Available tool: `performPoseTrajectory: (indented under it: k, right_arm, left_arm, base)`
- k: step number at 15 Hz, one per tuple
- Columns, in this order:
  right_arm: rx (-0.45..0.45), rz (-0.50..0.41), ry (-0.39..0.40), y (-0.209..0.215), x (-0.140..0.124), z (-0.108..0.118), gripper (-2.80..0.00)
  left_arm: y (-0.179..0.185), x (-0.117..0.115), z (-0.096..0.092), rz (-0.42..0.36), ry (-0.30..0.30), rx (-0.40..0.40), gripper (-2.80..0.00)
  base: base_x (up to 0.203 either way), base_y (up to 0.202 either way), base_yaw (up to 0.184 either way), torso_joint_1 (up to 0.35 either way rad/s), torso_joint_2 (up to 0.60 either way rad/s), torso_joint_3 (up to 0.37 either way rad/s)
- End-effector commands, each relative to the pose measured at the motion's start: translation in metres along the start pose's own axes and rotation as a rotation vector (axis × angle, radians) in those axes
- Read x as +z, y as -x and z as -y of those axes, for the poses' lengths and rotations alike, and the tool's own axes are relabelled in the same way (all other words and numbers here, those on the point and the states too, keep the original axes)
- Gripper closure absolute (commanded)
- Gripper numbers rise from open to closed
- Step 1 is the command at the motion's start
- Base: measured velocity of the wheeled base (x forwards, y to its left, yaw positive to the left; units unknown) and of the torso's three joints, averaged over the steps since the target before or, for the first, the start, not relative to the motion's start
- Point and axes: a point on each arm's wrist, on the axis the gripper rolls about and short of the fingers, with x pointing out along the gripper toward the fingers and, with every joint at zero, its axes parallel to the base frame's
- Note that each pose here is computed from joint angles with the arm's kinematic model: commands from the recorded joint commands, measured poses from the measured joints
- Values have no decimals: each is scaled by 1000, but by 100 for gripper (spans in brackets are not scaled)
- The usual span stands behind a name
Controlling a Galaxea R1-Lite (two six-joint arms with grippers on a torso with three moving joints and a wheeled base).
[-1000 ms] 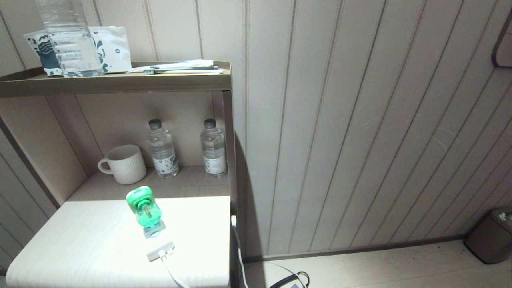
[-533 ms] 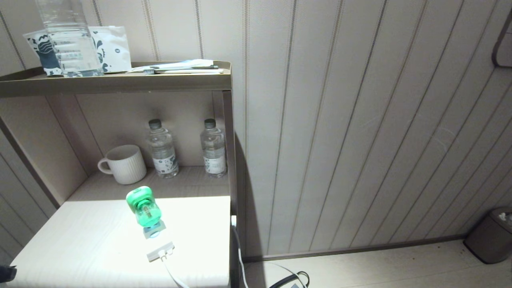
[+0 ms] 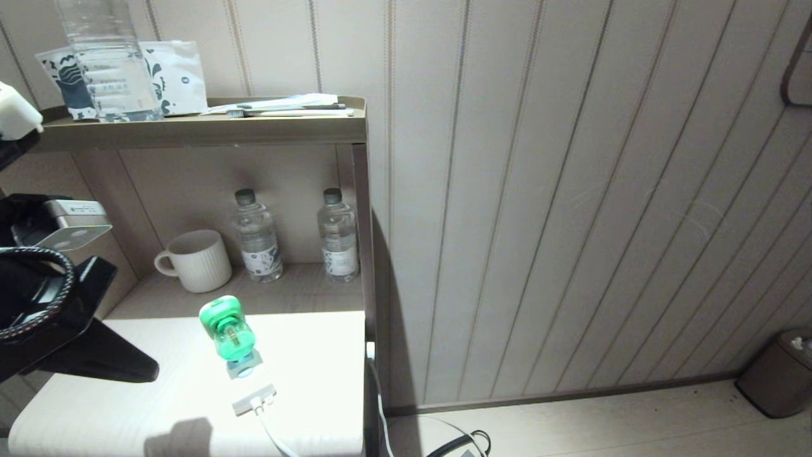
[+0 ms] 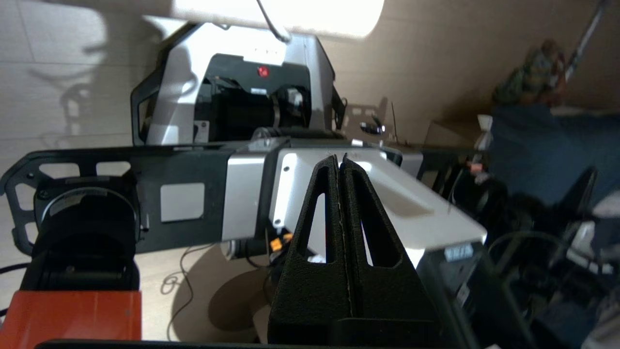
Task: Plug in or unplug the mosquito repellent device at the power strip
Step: Hold the socket with your right hand and unplug it with your left hand
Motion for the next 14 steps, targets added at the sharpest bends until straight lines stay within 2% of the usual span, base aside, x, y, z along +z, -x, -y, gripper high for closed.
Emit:
performPoseTrajectory:
  k: [1,3,4,6,8,9,10,13,14]
  right_arm:
    - [0,0,0,0,0,0,0]
    - [0,0,0,0,0,0,0]
    - [-2,0,0,0,0,0,0]
    - [0,0,0,0,0,0,0]
    - [0,0,0,0,0,0,0]
    - [0,0,0,0,0,0,0]
    - [0,0,0,0,0,0,0]
    - [0,0,0,0,0,0,0]
    - [0,0,0,0,0,0,0]
  left_arm:
    - [-17,15,5,-9,26,69,0]
    - [-22,22,4,83,31,167,0]
    - [-22,25,5,115,30,186,0]
    - [-25,39,1,208,43,200,0]
    - [-32,44,1,290,-14,185,0]
    - [-35,44,-1,309,-49,187,0]
    - [-38,44,-4,311,-58,193,0]
    - [-41,47,-11,294,-45,210,0]
    - [-41,48,-12,290,-58,215,0]
  base:
    - [0,0,0,0,0,0]
    - [0,0,0,0,0,0]
    - [0,0,0,0,0,0]
    - [0,0,0,0,0,0]
    - [0,0,0,0,0,0]
    - [0,0,0,0,0,0]
    - [0,0,0,0,0,0]
    - [0,0,0,0,0,0]
    - [0,0,0,0,0,0]
